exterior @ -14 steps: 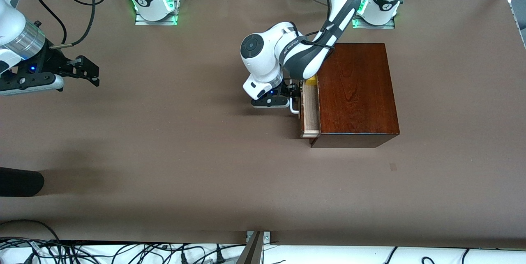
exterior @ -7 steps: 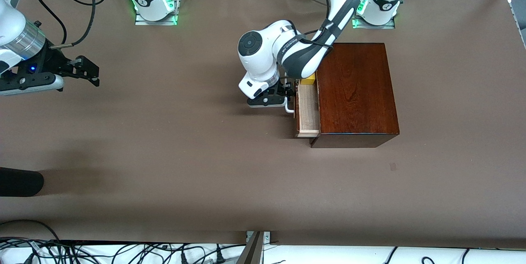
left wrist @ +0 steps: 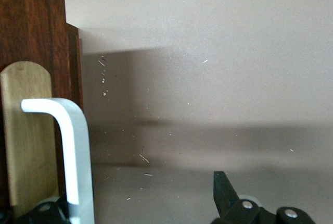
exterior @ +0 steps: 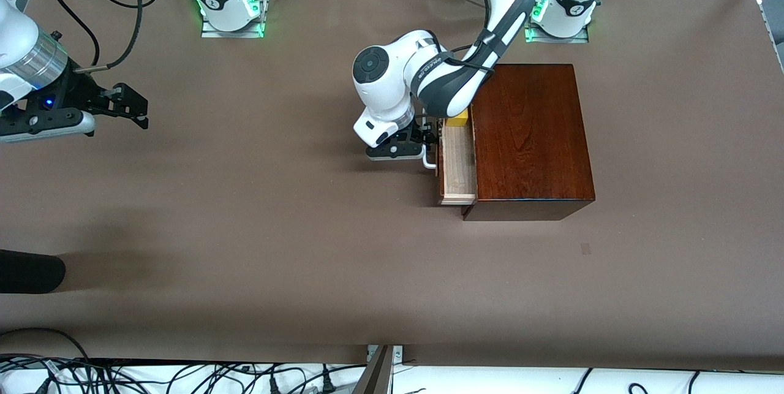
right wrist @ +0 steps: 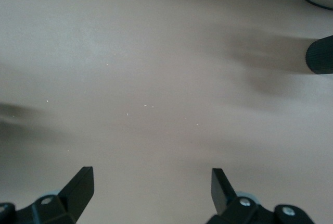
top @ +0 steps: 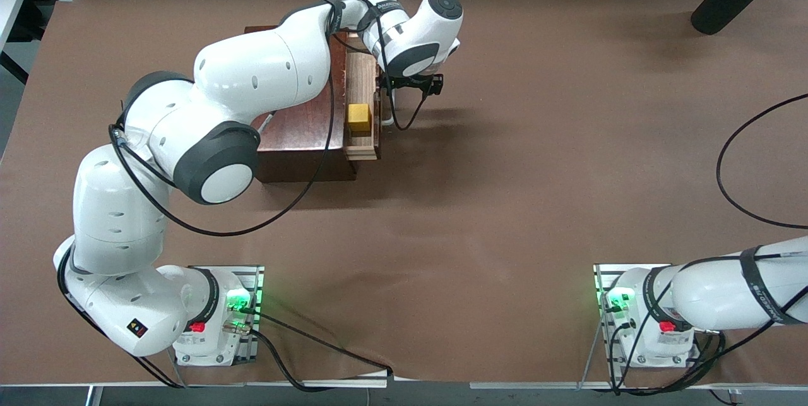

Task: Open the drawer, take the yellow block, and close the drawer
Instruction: 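Pull the drawer handle outward with the left gripper to open the drawer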

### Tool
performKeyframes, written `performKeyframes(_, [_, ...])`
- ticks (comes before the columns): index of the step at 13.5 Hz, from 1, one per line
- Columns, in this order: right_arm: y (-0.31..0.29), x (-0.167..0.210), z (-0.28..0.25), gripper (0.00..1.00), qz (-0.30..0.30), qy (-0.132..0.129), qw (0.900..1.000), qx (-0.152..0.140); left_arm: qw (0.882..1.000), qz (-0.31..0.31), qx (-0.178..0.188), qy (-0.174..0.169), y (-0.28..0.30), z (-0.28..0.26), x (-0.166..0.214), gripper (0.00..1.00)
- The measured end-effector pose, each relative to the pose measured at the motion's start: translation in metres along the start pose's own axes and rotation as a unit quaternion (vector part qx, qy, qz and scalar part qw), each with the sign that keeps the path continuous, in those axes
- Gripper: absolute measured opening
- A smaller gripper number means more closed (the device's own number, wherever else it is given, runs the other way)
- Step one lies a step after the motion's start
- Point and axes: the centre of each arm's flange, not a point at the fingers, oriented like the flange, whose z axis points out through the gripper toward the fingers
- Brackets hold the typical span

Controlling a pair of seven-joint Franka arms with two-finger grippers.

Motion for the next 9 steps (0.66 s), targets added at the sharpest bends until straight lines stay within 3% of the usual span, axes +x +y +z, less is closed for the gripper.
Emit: performKeyframes(9, [0.0,0.0,0.0,1.0,0.0,0.0,1.0,0.0,1.0,-0.005,-0.003,0.003,0.012,-0.003,-0.002,1.0])
